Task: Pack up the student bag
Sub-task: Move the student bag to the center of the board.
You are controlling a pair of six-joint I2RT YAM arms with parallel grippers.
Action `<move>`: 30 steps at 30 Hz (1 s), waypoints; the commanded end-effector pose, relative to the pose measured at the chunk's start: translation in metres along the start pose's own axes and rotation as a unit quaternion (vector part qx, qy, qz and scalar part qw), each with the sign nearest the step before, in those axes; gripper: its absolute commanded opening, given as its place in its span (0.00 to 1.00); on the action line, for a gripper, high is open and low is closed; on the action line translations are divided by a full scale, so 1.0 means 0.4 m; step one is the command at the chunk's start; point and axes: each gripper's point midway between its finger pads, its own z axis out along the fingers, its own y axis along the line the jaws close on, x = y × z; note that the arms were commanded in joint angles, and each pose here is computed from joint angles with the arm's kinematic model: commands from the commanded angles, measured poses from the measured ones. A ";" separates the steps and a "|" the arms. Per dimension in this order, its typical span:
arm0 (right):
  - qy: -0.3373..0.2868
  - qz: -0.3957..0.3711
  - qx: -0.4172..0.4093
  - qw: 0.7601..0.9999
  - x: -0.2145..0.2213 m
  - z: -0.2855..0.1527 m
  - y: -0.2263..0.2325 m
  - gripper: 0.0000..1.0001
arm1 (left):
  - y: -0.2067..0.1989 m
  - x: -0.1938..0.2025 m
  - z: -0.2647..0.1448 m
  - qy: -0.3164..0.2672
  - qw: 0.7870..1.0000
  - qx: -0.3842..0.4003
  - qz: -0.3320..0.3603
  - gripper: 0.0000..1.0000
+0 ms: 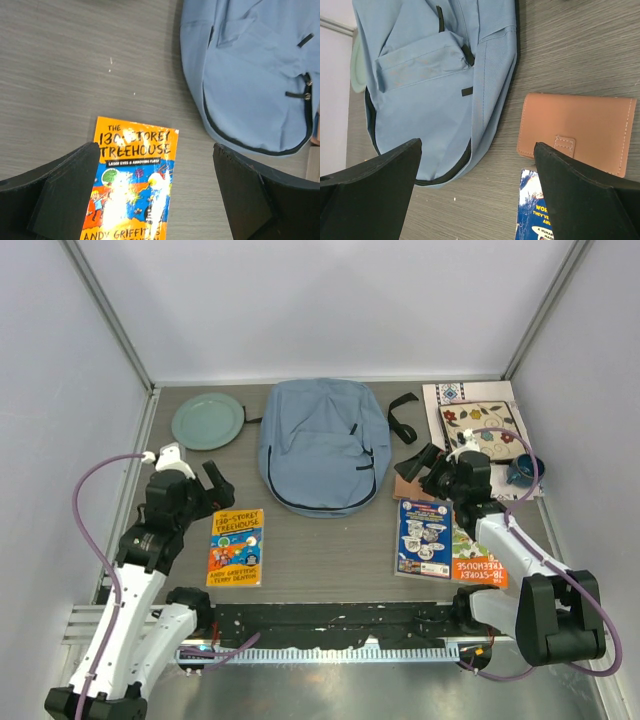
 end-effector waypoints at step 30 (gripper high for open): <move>0.008 0.026 -0.025 0.999 -0.034 0.049 0.040 0.99 | 0.041 0.003 -0.045 -0.008 0.999 -0.034 0.000 1.00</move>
